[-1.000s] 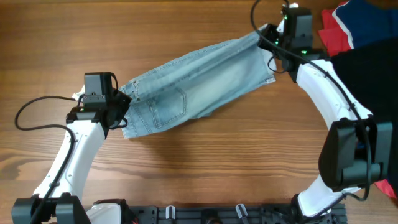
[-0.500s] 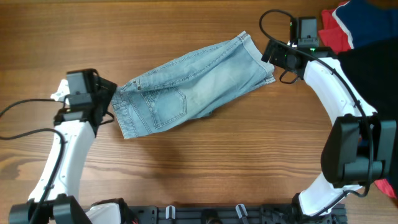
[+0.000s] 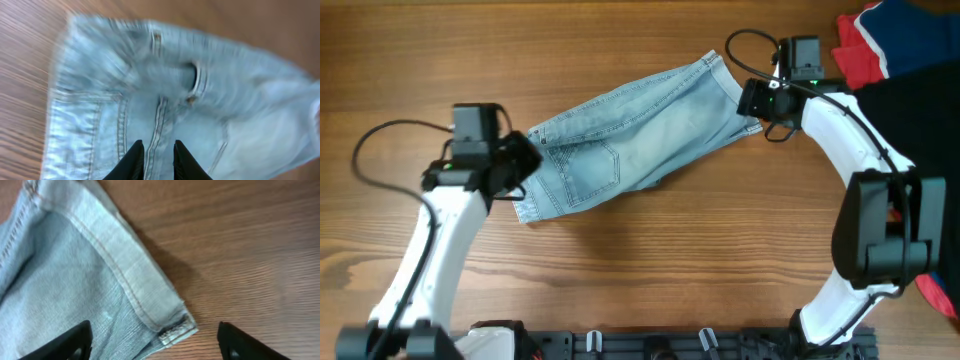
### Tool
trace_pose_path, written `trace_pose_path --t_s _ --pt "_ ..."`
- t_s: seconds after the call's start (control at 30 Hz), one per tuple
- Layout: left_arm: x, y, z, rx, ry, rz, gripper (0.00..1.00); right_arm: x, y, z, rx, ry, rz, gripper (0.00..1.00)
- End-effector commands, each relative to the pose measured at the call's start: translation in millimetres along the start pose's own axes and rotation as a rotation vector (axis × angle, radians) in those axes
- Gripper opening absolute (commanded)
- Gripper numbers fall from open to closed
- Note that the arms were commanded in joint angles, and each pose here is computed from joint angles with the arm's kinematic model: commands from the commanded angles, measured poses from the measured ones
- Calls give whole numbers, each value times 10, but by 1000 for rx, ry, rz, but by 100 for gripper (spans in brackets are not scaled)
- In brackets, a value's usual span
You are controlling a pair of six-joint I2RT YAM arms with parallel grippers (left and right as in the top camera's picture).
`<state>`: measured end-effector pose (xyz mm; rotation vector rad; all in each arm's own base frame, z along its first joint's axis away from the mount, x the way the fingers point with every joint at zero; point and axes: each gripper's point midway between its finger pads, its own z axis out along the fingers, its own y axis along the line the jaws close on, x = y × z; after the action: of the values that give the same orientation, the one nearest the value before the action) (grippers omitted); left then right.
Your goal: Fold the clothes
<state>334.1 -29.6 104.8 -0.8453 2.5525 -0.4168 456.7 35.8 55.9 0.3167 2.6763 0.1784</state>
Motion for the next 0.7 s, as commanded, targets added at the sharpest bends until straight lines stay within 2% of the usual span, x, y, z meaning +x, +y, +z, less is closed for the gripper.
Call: trace_pose_path --t_s 0.0,0.1,0.17,0.2,0.23,0.27,0.3,0.37,0.43,0.53,0.67 --pt "147 24 271 -31 82 83 22 134 85 144 -57 53 -15 83" --pt "69 97 474 -73 61 83 28 141 80 229 -57 55 -15 84" --pt "-79 155 579 -115 -4 88 31 152 110 291 -77 59 -15 79" --pt "-161 186 608 -133 -39 87 33 171 106 317 -77 67 -13 72" --pt "-217 200 623 -140 -61 84 34 189 98 338 -74 74 -8 63" --pt "-273 208 634 -140 -81 79 35 214 89 358 -70 83 -4 50" --pt "-322 217 645 -137 -95 71 36 229 84 367 -69 89 -4 31" --pt "-393 286 651 -153 -115 48 36 266 35 369 -43 102 -3 4" --pt "-445 410 661 -182 -123 1 38 361 -117 358 39 135 17 4" --pt "-431 566 710 -216 -97 -27 38 535 -501 274 258 178 112 4" --pt "-356 617 771 -228 -59 -32 39 727 -569 209 294 257 108 4"
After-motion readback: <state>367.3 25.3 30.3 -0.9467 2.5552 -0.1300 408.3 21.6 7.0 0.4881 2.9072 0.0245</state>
